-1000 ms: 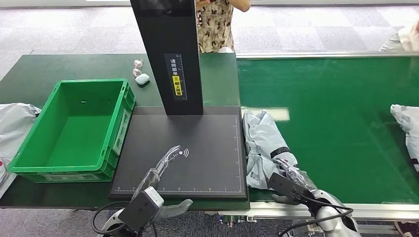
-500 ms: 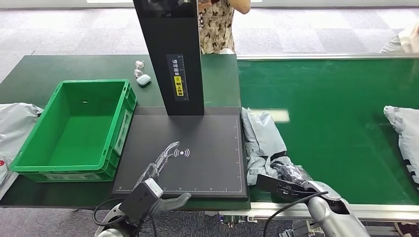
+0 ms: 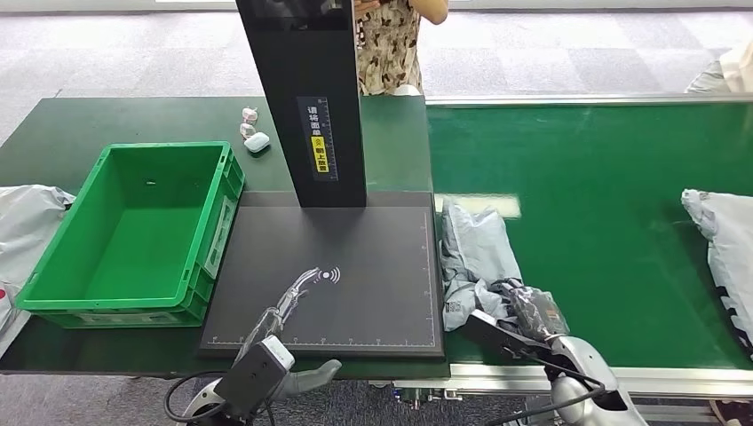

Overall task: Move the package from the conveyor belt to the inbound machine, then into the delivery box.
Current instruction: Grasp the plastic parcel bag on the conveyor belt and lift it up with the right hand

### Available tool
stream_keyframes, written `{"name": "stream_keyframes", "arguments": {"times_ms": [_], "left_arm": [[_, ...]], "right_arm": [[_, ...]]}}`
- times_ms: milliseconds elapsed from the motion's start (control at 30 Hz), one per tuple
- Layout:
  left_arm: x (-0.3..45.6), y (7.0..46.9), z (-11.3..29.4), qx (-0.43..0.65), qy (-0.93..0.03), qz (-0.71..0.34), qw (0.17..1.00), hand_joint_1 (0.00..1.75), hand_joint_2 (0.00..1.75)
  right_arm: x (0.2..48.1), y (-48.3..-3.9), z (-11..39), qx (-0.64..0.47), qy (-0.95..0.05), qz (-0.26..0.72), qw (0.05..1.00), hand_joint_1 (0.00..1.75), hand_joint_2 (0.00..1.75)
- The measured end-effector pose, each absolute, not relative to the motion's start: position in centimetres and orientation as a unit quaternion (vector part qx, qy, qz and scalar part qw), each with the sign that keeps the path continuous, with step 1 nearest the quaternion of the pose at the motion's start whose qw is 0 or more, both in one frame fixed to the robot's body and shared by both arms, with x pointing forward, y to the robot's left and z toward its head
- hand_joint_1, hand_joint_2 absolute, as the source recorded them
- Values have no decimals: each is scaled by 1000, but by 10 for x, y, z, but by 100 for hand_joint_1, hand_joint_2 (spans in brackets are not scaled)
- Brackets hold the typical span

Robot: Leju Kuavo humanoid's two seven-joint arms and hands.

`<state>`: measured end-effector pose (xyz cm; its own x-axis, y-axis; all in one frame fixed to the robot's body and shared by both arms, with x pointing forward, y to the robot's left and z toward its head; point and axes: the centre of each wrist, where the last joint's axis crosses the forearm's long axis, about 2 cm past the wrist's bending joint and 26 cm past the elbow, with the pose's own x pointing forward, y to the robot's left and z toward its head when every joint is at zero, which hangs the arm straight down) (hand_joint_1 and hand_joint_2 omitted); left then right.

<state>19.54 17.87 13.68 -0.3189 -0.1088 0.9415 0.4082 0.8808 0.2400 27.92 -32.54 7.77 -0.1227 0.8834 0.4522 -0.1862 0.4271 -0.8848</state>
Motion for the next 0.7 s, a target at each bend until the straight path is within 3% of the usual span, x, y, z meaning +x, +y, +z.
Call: {"name": "stream_keyframes", "arguments": {"times_ms": [167, 467, 700], "left_arm": [[194, 178, 137, -92, -781, -223, 575, 0, 175], [195, 175, 139, -86, -789, -214, 569, 0, 175], [195, 173, 140, -84, -792, -208, 567, 0, 175]], "right_arm": [[278, -324, 97, -308, -687, 349, 558, 175, 175], [265, -310, 145, -230, -872, 43, 431, 175, 175], [258, -286, 184, -179, -917, -62, 350, 175, 175]]}}
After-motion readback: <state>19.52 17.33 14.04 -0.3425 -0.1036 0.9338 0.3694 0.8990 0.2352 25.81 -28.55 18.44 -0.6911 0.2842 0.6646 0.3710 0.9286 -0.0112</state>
